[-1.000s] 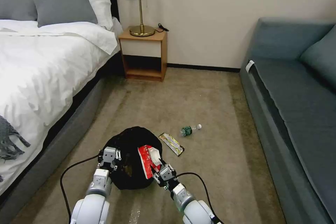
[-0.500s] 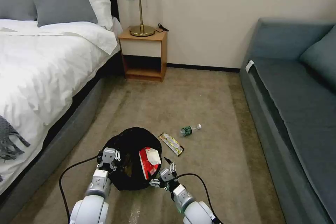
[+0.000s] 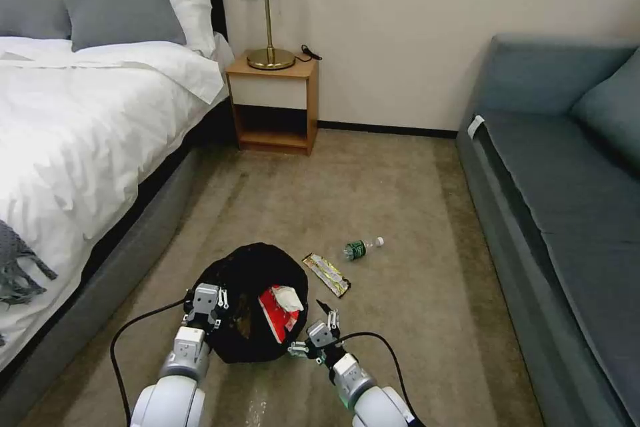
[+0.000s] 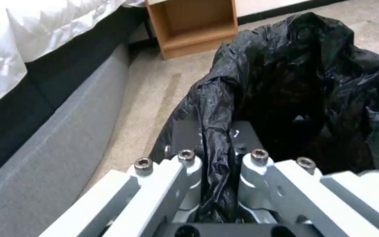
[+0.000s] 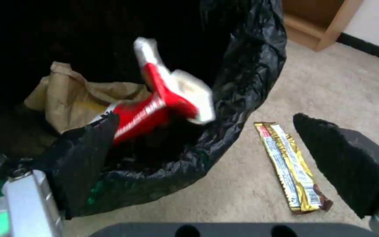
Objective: Pick up the trash bin, then pick up the garbage on the floor and place it into the trash bin.
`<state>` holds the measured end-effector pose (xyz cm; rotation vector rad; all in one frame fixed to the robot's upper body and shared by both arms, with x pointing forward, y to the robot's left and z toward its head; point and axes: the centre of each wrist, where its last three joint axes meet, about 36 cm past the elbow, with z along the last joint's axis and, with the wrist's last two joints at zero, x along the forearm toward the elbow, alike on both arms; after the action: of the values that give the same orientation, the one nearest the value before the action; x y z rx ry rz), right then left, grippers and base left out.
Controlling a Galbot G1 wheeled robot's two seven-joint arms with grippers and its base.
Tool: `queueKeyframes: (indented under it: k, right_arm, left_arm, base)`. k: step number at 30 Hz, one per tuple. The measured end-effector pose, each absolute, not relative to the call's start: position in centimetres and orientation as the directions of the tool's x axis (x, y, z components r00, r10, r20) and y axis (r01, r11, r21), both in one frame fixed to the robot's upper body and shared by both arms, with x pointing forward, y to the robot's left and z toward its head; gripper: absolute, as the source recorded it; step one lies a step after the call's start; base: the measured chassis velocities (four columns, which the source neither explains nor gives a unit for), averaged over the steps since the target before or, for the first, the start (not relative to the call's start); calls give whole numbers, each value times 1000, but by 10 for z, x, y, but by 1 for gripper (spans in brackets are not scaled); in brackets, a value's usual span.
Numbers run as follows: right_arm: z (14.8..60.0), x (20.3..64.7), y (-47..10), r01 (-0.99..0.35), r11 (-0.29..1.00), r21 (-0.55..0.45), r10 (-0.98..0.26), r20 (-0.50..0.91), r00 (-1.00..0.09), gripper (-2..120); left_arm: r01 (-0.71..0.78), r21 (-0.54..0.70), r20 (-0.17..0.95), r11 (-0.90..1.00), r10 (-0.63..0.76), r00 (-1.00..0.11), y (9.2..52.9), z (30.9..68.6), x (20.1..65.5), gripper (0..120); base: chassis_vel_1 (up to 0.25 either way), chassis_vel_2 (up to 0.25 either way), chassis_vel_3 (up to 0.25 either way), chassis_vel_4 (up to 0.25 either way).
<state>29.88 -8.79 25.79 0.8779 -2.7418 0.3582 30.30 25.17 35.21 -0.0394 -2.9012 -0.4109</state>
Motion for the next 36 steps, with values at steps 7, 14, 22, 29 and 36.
queueKeyframes:
  k: [7,14,22,29,36]
  right_arm:
    - [259,298,-89,-587,796,-152,-529,298,-795,100]
    - [265,299,-88,-575,805,-145,-524,282,-804,100]
    - [274,308,-87,-558,820,-124,-516,259,-816,100]
    - [286,323,-86,-535,839,-99,-502,239,-831,100]
    - [292,335,-90,-520,848,-100,-489,226,-842,100]
  left_arm:
    - [57,273,214,960,-2,-977,253,352,301,5]
    - [55,278,210,959,-5,-978,255,353,302,5]
    - [47,267,204,963,-8,-979,259,355,302,5]
    - [42,269,198,962,-13,-980,261,358,301,5]
    - [36,273,194,961,-18,-981,263,360,301,5]
  base:
    - [0,0,0,0]
    - [0,0,0,0]
    - [0,0,0,0]
    - [0,0,0,0]
    - [0,0,0,0]
